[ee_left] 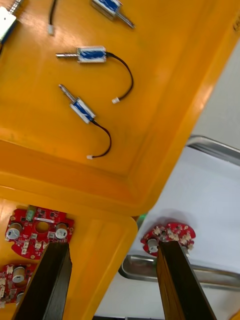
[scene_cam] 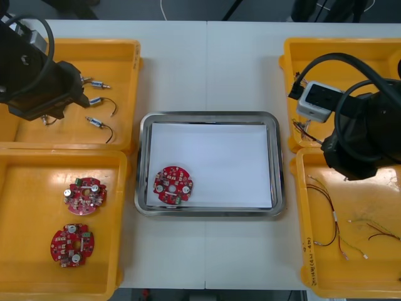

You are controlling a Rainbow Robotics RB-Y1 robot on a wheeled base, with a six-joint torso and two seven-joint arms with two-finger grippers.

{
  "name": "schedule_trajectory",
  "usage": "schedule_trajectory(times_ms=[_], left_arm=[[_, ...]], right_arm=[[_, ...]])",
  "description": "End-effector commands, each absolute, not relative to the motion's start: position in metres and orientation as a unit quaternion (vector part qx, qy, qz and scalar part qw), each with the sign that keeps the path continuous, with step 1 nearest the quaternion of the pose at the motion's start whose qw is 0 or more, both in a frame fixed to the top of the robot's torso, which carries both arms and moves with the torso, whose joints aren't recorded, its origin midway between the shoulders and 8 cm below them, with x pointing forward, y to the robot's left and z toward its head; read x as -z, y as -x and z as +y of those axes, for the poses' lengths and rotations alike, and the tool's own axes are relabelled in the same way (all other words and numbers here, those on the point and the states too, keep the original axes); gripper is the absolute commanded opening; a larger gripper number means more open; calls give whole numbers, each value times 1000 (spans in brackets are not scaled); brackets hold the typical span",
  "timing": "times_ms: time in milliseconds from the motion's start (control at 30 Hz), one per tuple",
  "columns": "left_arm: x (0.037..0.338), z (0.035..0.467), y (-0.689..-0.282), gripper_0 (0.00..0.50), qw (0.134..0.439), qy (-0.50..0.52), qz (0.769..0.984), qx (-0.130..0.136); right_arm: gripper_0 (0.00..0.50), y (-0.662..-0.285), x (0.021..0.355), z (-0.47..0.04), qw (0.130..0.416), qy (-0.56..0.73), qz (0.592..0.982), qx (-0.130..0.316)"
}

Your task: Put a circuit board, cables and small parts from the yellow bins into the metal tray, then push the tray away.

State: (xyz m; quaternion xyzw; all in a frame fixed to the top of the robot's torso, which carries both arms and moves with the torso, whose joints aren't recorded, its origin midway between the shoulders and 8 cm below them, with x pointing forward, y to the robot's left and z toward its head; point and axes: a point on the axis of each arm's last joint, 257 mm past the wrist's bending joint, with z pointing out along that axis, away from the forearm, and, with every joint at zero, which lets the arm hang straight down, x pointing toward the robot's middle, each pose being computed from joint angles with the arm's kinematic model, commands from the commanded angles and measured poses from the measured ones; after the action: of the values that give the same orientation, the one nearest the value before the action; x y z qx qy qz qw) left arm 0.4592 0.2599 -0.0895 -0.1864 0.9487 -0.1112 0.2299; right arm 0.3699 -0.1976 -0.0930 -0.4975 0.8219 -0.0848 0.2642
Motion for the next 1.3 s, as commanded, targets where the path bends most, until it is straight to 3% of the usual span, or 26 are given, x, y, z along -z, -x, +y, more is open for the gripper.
schedule_trajectory(times_ms=[33, 300, 733, 1033, 1300], left_arm=[[75, 313, -470, 500, 254, 198, 944, 73], [80, 359, -479, 500, 251, 207, 945, 41], [75, 404, -496, 500, 275, 188, 943, 25], [69, 420, -514, 500, 308, 194, 931, 14], [71, 428, -537, 500, 312, 202, 928, 27]], right_arm=[[0, -378, 85, -155, 286, 532, 792, 88], [0, -379, 104, -103, 277, 568, 772, 73], [0, -384, 159, -94, 192, 584, 784, 89], [0, -398, 166, -70, 192, 575, 791, 80], [0, -412, 184, -51, 201, 578, 786, 81]])
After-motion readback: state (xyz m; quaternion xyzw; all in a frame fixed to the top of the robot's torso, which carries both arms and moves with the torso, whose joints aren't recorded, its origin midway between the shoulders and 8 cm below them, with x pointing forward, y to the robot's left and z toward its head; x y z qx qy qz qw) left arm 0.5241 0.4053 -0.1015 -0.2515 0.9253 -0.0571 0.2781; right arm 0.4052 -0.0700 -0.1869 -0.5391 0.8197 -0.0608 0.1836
